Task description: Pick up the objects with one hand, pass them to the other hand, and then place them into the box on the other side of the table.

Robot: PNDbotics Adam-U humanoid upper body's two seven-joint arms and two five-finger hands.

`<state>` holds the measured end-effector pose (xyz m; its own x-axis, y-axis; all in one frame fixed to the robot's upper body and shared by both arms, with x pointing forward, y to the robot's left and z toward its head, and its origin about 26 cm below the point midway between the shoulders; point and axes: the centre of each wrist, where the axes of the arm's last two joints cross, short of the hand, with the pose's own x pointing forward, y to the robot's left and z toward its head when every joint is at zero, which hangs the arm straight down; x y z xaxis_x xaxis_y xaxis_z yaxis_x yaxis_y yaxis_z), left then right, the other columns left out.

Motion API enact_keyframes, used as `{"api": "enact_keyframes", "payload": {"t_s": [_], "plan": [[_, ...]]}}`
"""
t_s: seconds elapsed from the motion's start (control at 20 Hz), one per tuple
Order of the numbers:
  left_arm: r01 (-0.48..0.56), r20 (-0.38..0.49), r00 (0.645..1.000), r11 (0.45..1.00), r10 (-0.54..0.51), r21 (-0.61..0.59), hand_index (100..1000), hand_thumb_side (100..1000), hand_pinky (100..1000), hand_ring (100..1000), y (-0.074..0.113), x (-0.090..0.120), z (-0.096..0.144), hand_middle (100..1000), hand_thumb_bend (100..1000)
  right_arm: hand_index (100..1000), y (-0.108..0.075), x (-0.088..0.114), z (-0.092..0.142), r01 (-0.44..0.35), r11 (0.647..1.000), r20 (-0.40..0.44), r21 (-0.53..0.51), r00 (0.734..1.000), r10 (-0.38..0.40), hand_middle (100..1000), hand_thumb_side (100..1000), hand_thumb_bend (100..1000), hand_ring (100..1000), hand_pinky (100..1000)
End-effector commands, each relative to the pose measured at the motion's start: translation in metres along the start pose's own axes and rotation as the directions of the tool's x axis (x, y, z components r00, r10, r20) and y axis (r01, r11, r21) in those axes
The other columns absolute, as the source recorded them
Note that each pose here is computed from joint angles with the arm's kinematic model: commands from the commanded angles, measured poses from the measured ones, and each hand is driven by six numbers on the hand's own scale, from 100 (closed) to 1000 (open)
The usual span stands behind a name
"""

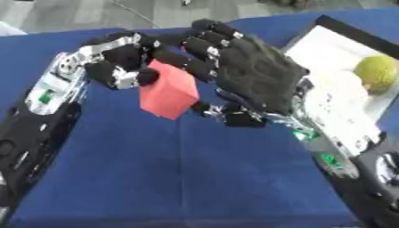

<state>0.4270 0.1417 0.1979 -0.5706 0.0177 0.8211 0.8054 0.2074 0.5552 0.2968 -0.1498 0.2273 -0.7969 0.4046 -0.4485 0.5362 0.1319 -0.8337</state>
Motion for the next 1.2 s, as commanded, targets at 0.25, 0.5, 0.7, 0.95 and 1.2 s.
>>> {"api": "enact_keyframes", "payload": {"t_s": [0.25,0.5,0.7,0.95,1.2], "plan": [[0.036,0.027,0.999,0.999,-0.036,-0.016,479,385,548,398,0.007,0.015,-0.005,366,100,960,-0.009,-0.002,0.0,-0.036,0.999,0.012,-0.006,0.999,0.036,937,142,407,859,904],[0.039,0.028,0.999,0.999,-0.038,-0.023,479,386,549,398,0.006,0.016,-0.006,366,100,959,-0.009,-0.002,0.0,-0.04,0.999,0.02,-0.006,0.999,0.041,935,159,410,856,905],[0.042,0.025,0.999,0.999,-0.041,-0.028,479,384,548,398,0.005,0.016,-0.008,366,100,941,-0.01,-0.002,-0.001,-0.041,0.999,0.024,-0.005,0.999,0.041,932,179,413,855,905],[0.046,0.03,0.999,0.998,-0.044,-0.037,478,382,549,398,0.004,0.017,-0.012,366,100,903,-0.01,-0.002,-0.002,-0.044,0.999,0.028,0.002,0.999,0.044,931,200,418,855,905],[0.047,0.033,0.998,0.998,-0.046,-0.05,480,383,551,432,0.002,0.018,-0.015,367,100,888,-0.01,-0.002,-0.002,-0.044,0.999,0.029,0.008,0.999,0.043,930,202,419,855,906]]}}
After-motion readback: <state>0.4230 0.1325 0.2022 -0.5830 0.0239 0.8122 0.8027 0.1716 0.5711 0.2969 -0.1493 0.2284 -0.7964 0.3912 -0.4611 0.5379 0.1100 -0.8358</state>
